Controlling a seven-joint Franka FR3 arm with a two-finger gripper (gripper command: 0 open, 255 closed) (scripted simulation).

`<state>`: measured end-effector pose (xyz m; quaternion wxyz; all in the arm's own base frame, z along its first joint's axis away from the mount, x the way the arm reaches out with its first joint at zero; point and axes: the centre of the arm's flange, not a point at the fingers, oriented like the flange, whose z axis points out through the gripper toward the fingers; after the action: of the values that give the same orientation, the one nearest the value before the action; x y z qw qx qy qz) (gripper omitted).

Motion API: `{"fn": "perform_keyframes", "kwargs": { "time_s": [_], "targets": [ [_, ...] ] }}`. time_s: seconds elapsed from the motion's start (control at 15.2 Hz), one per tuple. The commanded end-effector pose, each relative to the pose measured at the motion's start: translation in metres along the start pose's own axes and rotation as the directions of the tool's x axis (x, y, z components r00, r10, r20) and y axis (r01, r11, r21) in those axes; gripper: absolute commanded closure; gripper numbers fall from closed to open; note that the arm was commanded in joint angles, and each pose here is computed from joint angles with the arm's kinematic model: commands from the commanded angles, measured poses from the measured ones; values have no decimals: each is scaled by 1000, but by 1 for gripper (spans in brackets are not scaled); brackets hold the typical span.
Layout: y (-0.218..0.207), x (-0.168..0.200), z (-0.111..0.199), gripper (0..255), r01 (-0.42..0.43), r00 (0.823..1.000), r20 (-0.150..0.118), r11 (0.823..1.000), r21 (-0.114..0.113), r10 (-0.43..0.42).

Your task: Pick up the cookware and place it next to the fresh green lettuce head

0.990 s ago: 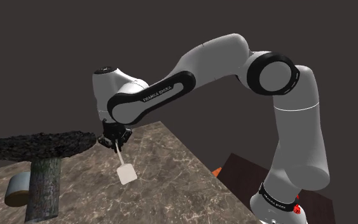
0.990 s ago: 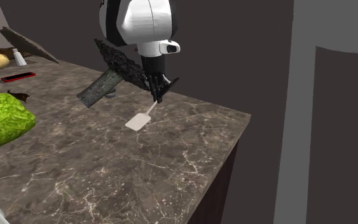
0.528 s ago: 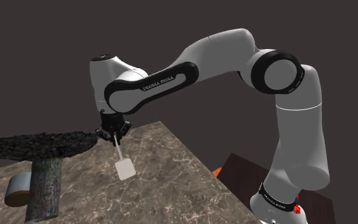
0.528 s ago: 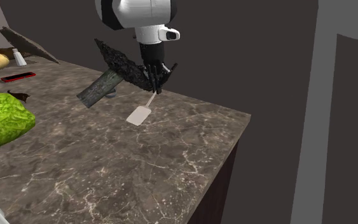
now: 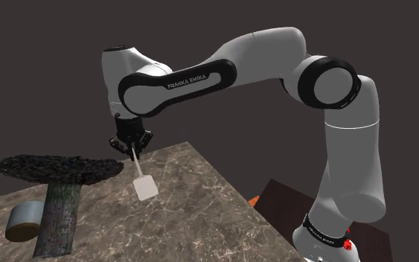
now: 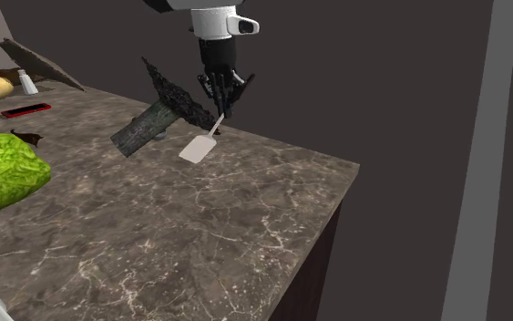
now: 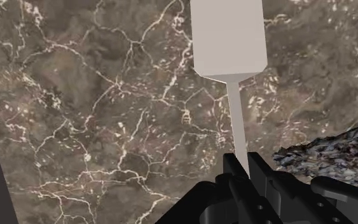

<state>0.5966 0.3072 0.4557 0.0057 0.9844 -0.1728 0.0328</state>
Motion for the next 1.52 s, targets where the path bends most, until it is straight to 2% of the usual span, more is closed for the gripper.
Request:
{"fn": "perform_keyframes", "kwargs": {
  "time_s": [0.0, 1.12, 1.45],
  "targets": [
    [0, 0, -10, 255, 0, 1000, 0, 1000, 0, 0],
    [0, 6, -97, 255, 0, 1000, 0, 1000, 0, 0],
    [-28, -54, -101, 255, 0, 1000, 0, 1000, 0, 0]
  ]
}}
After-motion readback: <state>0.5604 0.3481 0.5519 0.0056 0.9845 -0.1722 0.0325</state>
